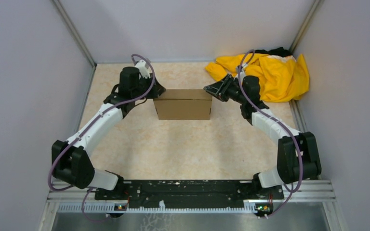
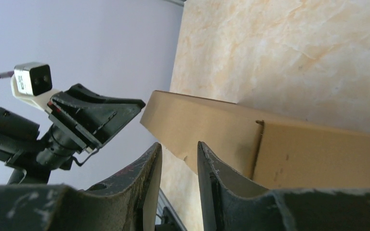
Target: Fold the paper box
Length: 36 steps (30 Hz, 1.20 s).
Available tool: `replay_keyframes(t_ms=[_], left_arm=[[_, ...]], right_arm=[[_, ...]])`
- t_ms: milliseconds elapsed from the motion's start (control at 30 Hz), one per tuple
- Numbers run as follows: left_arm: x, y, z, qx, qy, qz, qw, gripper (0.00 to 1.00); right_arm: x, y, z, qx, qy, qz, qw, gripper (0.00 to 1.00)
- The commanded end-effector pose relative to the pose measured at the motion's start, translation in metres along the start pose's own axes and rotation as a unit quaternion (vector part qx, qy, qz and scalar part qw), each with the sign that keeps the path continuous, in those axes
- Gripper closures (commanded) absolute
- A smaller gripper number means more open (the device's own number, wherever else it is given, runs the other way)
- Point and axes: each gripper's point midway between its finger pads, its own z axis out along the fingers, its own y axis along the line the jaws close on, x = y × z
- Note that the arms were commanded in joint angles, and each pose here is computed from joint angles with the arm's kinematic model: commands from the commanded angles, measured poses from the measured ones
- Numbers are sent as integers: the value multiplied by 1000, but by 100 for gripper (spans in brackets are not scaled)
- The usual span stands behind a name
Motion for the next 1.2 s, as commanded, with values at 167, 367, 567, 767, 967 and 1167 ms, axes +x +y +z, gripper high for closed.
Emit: replay_keyframes(t_ms=[167,367,567,767,967,1167], left_arm=[[-24,21,-17,-13,-14,9,1000,70],[-24,27,-24,10,-21,-6,1000,84],[-9,14,-25,56,-5,-12,998,90],[21,9,-27,93,12,-37,995,94],[97,42,-24,40,73,-103,991,96],[133,70,-19,-13,92,-124,988,96]], right_arm=[[-12,39,11,-76,23,-30,996,67],[-9,34,13,-75,32,-27,996,68],[5,16,11,-66,41,-13,997,70],[24,-13,10,-35,57,8,998,71],[35,-40,8,20,72,11,997,72],[37,-58,9,54,75,6,996,72]])
